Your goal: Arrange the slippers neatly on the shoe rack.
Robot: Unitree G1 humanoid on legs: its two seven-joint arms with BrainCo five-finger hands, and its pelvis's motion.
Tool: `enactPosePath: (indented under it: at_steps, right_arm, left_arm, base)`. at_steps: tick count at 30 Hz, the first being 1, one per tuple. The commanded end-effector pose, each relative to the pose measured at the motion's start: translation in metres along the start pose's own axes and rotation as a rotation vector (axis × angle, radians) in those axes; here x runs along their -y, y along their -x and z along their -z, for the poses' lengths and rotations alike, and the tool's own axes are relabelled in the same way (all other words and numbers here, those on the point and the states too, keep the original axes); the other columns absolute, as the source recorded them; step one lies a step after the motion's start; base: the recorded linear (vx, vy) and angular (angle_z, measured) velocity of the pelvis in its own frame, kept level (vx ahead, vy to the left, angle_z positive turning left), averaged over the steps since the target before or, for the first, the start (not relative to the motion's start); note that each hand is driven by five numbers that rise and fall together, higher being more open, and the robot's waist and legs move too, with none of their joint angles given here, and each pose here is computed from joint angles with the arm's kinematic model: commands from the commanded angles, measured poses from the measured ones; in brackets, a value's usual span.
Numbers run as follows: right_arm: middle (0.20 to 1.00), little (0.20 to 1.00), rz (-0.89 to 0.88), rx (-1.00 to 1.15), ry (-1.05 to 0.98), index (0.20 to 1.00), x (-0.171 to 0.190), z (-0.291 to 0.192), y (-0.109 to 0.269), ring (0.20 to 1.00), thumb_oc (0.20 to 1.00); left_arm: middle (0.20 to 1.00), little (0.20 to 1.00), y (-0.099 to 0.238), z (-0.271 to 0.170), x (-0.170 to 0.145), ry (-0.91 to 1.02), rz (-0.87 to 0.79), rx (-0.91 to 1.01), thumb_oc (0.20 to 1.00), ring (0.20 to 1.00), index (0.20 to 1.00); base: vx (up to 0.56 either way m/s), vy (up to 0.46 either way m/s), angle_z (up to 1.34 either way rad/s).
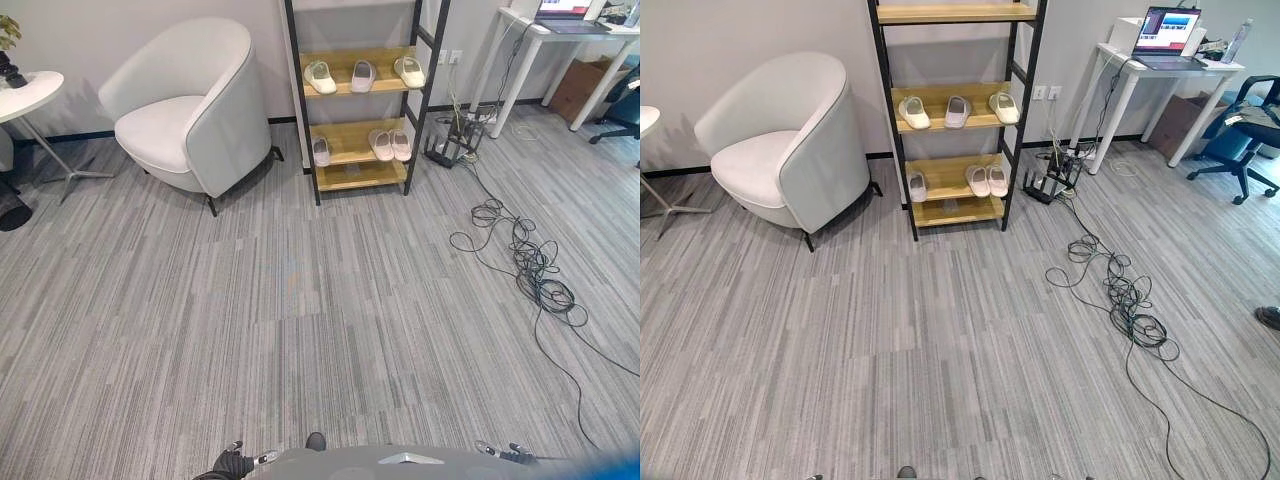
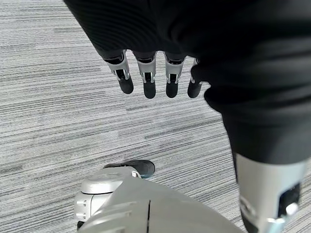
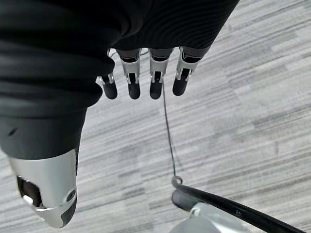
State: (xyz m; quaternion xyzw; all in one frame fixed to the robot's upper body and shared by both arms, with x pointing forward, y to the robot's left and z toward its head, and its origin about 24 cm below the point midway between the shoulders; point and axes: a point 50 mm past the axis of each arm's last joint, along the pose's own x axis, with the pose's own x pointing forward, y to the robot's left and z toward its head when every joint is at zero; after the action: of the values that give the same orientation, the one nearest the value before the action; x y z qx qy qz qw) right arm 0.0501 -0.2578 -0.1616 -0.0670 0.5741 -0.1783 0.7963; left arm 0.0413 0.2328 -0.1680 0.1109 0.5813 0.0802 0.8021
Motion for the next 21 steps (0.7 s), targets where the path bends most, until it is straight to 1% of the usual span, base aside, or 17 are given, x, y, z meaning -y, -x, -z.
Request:
enactPosePath:
  at_steps: [1,7,11,13,14,15,16,17,18,19,20,21]
  right_arm:
    - [1.000,1.000,-0.010,0.030,0.036,1.000,-0.003,-0.013,-0.002,1.000,1.000]
    - [1.000,1.000,-0.015,0.077,0.073,1.000,-0.001,-0.028,-0.004,1.000,1.000]
    - [1.000,1.000,-0.003,0.099,0.093,1.000,0.004,-0.036,-0.005,1.000,1.000]
    - [1.000,1.000,-0.002,0.110,0.097,1.000,0.005,-0.040,-0.005,1.000,1.000]
    - [1.000,1.000,-0.001,0.115,0.107,1.000,0.008,-0.039,-0.005,1.000,1.000]
    - [1.000,1.000,0.024,0.097,0.126,1.000,0.016,-0.039,-0.006,1.000,1.000]
    - [1.000,1.000,0.024,0.097,0.126,1.000,0.016,-0.039,-0.006,1.000,1.000]
    - [1.000,1.000,0.039,0.158,0.113,1.000,0.014,-0.059,-0.007,1.000,1.000]
    - [1.000,1.000,0.024,0.157,0.100,1.000,0.008,-0.067,-0.008,1.000,1.000]
    - [1.000,1.000,0.024,0.158,0.100,1.000,0.008,-0.067,-0.008,1.000,1.000]
    - [1.000,1.000,0.012,0.161,0.097,1.000,-0.001,-0.064,-0.007,1.000,1.000]
    - [1.000,1.000,-0.007,0.192,0.074,1.000,-0.009,-0.073,-0.006,1.000,1.000]
  left_arm:
    - [1.000,1.000,-0.002,-0.005,-0.012,-0.032,-0.036,0.013,1.000,1.000,1.000]
    - [1.000,1.000,-0.002,-0.008,-0.016,-0.035,-0.046,0.024,1.000,1.000,1.000]
    - [1.000,1.000,-0.004,-0.018,-0.022,-0.042,-0.066,0.056,1.000,1.000,1.000]
    - [1.000,1.000,-0.005,-0.026,-0.025,-0.054,-0.072,0.081,1.000,1.000,1.000]
    - [1.000,1.000,-0.007,-0.047,-0.031,-0.106,-0.082,0.149,1.000,1.000,1.000]
    - [1.000,1.000,-0.007,-0.050,-0.032,-0.117,-0.082,0.164,1.000,1.000,1.000]
    - [1.000,1.000,-0.007,-0.050,-0.032,-0.117,-0.082,0.164,1.000,1.000,1.000]
    - [1.000,1.000,-0.004,-0.021,-0.036,-0.135,-0.095,0.079,1.000,1.000,1.000]
    - [1.000,1.000,-0.002,-0.013,-0.035,-0.132,-0.088,0.052,1.000,1.000,1.000]
    - [1.000,1.000,-0.002,-0.013,-0.035,-0.132,-0.088,0.052,1.000,1.000,1.000]
    - [1.000,1.000,-0.002,-0.009,-0.034,-0.127,-0.094,0.040,1.000,1.000,1.000]
    - [1.000,1.000,-0.001,-0.006,-0.040,-0.127,-0.116,0.024,1.000,1.000,1.000]
  base:
    - [0.02,-0.043,0.01]
    - [0.03,-0.063,0.00]
    - [0.03,-0.121,0.12]
    - [0.00,-0.180,0.56]
    - [0.04,-0.139,1.13]
    - [0.03,-0.098,1.07]
    - [0.37,0.264,1.10]
    - [0.42,0.249,0.38]
    - [0.42,0.250,0.14]
    - [0.29,0.138,-1.04]
    - [0.30,0.178,-0.52]
    - [0.43,0.278,-0.66]
